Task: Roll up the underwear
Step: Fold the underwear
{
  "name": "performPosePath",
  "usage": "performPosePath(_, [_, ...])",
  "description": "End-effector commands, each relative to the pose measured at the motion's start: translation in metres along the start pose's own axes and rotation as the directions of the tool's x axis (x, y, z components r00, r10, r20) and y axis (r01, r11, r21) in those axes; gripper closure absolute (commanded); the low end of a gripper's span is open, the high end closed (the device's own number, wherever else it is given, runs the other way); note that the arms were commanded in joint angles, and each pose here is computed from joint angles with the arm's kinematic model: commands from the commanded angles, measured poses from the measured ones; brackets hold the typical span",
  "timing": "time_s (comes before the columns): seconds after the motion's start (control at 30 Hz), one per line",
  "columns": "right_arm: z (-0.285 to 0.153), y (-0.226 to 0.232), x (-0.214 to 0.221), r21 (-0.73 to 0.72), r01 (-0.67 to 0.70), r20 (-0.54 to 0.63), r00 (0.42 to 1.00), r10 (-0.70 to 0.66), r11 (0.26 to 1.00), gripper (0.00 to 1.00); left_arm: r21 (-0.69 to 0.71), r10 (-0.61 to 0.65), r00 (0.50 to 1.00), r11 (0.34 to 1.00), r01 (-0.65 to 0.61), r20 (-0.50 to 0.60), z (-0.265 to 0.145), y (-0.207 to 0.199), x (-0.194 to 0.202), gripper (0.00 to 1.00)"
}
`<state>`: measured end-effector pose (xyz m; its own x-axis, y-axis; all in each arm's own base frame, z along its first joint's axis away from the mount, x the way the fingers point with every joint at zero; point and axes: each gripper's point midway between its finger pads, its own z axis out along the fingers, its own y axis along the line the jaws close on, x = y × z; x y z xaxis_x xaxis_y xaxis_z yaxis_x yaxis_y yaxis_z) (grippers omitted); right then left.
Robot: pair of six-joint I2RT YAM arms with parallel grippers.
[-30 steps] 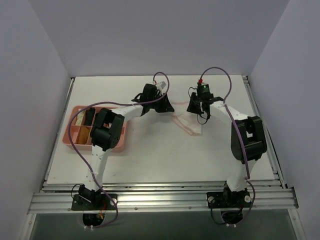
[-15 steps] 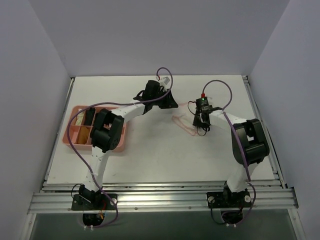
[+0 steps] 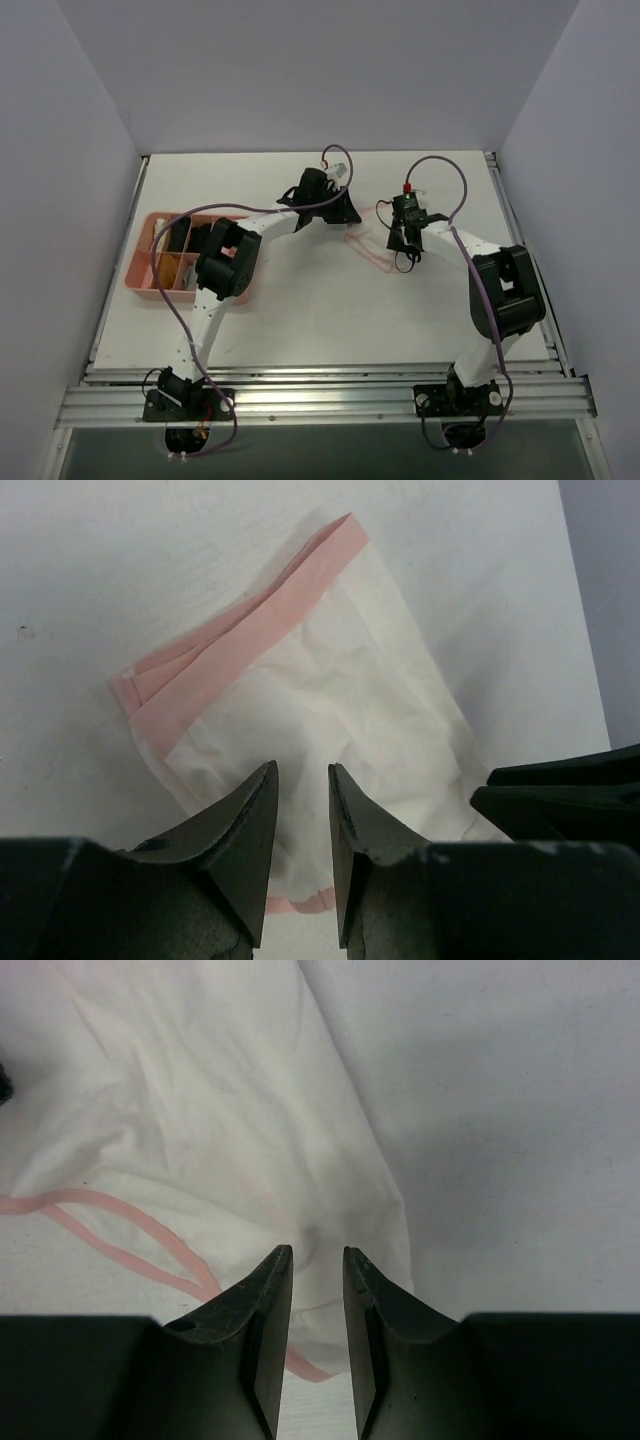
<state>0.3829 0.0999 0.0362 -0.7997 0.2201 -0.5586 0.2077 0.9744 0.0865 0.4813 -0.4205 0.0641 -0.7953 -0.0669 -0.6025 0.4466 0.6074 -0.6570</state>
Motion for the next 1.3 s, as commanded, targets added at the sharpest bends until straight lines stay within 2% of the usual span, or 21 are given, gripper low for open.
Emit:
performPosePath(0.0, [-0.016,-0.01,-0.006,0.046,-0.002,0.034,0.999,0.0,0.999,0.77,0.011,0.026,1.0,1.0,-0.026,0.006,0.008,-0.001,-0.006,0.64])
performPosePath(0.33, [0.003,-0.036,0.043,0.125,-0.015,-0.038,0.999,0.02,0.992,0.78,-0.073,0.031,0.999,0.997,-0.033,-0.029,0.012,0.034,0.001,0.64])
performPosePath(0.47, [0.001,-0.04,0.045,0.14,-0.017,-0.034,0.999,0.022,0.99,0.77,-0.08,0.055,0.997,0.995,-0.058,-0.048,0.01,0.036,0.003,0.62])
performPosePath(0.67, [-0.012,-0.025,0.033,0.089,0.027,-0.011,1.0,-0.027,0.996,0.75,-0.032,0.082,0.994,0.996,-0.084,-0.07,0.0,0.022,0.006,0.62])
performPosePath(0.8, [-0.033,-0.002,0.008,-0.011,0.031,0.054,0.998,-0.03,0.999,0.74,-0.018,0.1,0.994,0.995,-0.101,-0.055,-0.011,0.01,0.003,0.59])
performPosePath(0.9, [-0.035,0.01,0.003,-0.071,0.044,0.058,0.998,-0.04,0.997,0.75,0.003,0.105,0.993,0.994,-0.105,-0.056,-0.013,0.001,0.0,0.57])
performPosePath(1.07, [-0.024,0.026,0.026,-0.15,0.059,0.011,0.998,-0.058,0.987,0.76,0.007,0.097,0.992,0.995,-0.097,-0.083,-0.01,0.003,0.006,0.57])
performPosePath(1.27, [-0.01,0.009,0.063,-0.087,0.063,-0.06,0.996,-0.068,0.994,0.78,-0.025,0.09,0.99,0.995,-0.093,-0.113,-0.008,0.017,0.015,0.56])
